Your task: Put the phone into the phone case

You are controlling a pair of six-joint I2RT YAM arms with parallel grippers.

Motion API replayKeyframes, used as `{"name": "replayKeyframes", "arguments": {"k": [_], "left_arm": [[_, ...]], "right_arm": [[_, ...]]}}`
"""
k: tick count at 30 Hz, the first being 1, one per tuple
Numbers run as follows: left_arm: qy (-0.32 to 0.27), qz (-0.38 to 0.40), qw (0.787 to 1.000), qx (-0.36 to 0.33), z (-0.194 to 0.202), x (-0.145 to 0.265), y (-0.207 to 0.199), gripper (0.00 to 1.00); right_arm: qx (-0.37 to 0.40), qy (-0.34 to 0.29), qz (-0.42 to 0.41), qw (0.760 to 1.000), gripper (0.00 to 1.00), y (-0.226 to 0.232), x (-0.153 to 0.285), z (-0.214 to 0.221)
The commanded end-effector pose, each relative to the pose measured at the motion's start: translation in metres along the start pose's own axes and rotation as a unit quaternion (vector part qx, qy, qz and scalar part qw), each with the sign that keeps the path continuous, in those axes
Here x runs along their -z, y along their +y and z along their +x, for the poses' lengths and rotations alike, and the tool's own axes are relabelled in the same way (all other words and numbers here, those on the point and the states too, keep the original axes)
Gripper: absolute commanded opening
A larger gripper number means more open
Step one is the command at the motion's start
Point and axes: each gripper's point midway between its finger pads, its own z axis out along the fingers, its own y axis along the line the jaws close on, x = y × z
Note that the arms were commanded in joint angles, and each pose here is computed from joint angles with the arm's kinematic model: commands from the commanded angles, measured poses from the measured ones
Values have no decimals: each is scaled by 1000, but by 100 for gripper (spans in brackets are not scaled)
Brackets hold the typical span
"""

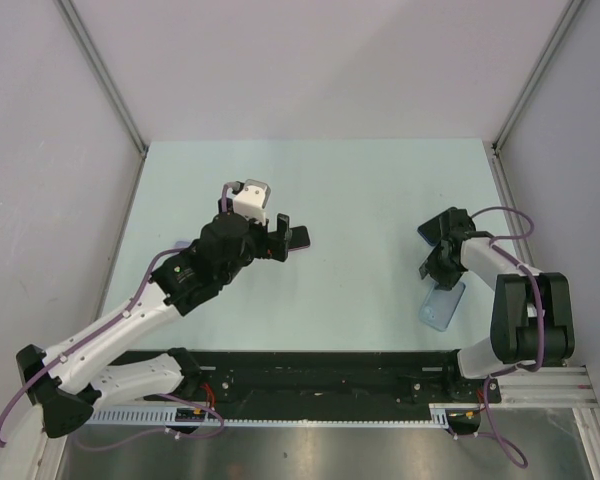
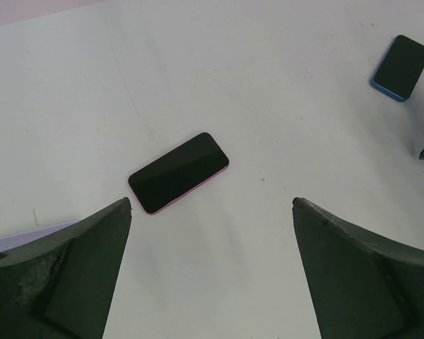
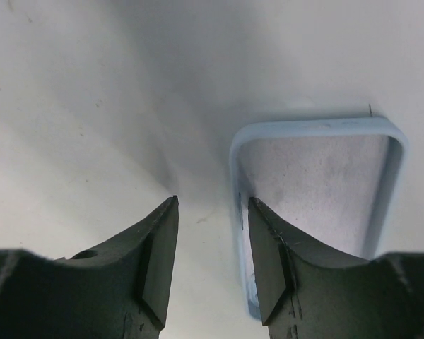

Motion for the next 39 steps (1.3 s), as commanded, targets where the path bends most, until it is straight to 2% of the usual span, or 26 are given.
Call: {"name": "replayKeyframes", "arguments": {"k": [1,4,6,8,9,12,15,16,18,22,23,25,27,29,30,34,37,39], "left_arm": [[-33,17,999,22,-24,9,-6,100],[-39,14,999,22,-27,11,-4,100],[-42,15,999,24,-27,12,-4,100],[-40,19,999,24,-27,10,-6,100],[-36,20,999,23,-25,9,-7,100],[-31,15,999,20,-23,8,-6,100],[-37,-3,999,20,-26,9,2,100],[-41,-11,999,22,-27,11,5,100],[-50,-33,998,26,-31,14,14,100],[-66,-54,996,33,-34,19,24,100],[-72,-54,995,37,-37,21,25,100],[-75,-61,995,39,-37,22,28,100],[-76,-72,994,42,-37,24,32,100],[-83,-89,991,48,-41,29,40,100],[-91,-95,990,53,-45,34,43,100],[-110,-92,987,65,-50,43,47,100],[-114,-87,987,68,-53,46,46,100],[-114,-88,987,68,-52,46,47,100]], "right_arm": [[30,-15,-28,999,49,10,-4,-11],[62,-28,-32,997,49,14,-8,-15],[82,-23,-43,995,43,21,-12,-12],[98,-29,-56,993,35,30,-13,-12],[116,-32,-58,991,25,36,-14,-9],[168,-53,-73,982,9,53,-11,-9],[259,-84,-94,957,4,83,0,3],[314,-101,-109,938,4,101,7,16],[357,-143,-120,915,3,121,19,20],[533,-170,-167,812,3,162,37,78],[613,-175,-179,749,3,171,45,110],[679,-178,-170,691,2,172,45,133],[758,-168,-175,606,2,170,46,172],[793,-158,-178,561,1,166,45,192],[815,-151,-188,527,1,164,45,206],[840,-171,-213,468,0,169,50,229],[842,-207,-215,450,1,179,60,234],[832,-229,-211,458,5,186,67,230]]}}
